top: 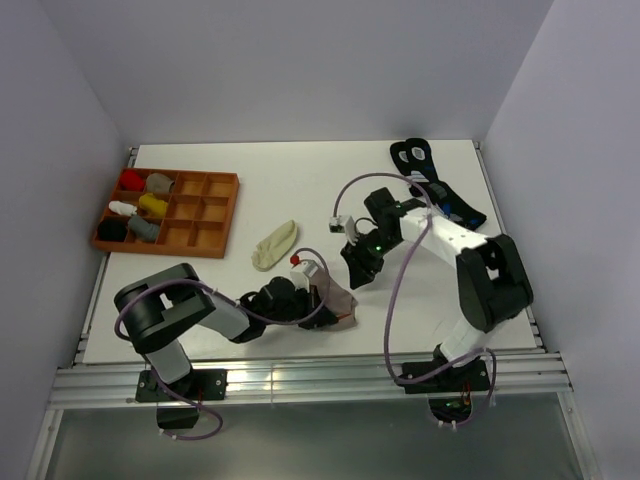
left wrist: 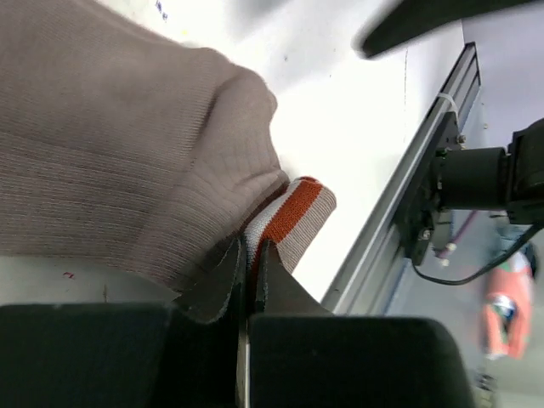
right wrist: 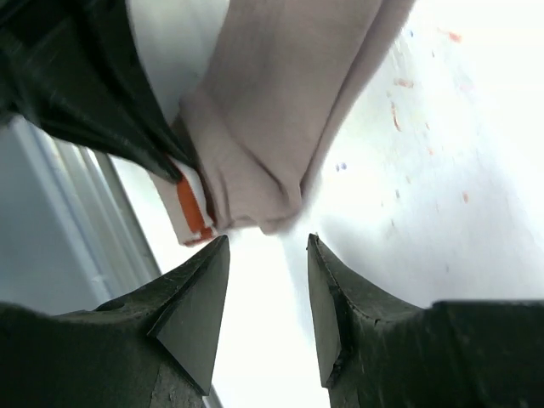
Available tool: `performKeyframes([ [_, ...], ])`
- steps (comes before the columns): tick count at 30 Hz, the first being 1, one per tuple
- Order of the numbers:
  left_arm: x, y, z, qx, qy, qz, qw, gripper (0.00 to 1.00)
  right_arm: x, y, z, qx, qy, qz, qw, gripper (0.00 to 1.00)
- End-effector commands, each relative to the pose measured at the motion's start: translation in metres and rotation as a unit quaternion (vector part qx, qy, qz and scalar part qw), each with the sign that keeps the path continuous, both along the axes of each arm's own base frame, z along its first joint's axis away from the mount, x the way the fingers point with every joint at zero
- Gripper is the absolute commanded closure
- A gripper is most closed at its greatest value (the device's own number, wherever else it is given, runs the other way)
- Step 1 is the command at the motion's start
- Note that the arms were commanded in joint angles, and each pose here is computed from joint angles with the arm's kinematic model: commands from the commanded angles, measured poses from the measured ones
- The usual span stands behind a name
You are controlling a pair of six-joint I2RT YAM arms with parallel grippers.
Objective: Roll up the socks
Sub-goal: Roll the sock at the center of the board.
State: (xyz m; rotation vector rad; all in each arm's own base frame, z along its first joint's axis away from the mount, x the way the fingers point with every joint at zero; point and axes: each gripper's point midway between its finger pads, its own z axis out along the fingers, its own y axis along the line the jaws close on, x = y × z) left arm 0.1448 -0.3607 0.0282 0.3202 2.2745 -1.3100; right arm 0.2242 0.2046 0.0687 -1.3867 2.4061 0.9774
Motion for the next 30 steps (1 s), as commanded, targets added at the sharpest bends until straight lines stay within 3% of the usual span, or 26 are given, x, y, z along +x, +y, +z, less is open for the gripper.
performKeyframes([
  [1,-0.032,0.022,-0.042,0.088,0.128,-0.033,0.987,1.0,0.012,-0.007,0.014,0.002,-0.107,0.012,0.994,0.51],
  [10,-0.038,0.03,-0.029,0.065,0.314,-0.036,0.947,1.0,-0.012,-0.017,0.02,0.014,-0.273,0.088,0.958,0.51],
  [14,-0.034,0.027,-0.024,0.084,0.339,-0.033,0.937,1.0,-0.036,-0.009,0.017,0.029,-0.336,0.127,0.933,0.48],
  [27,-0.015,0.015,-0.012,0.103,0.349,-0.019,0.931,1.0,-0.098,0.02,-0.017,0.027,-0.309,0.243,0.919,0.48],
  [30,-0.015,0.015,-0.015,0.104,0.353,-0.02,0.929,1.0,-0.106,0.025,-0.02,0.031,-0.309,0.255,0.916,0.53],
])
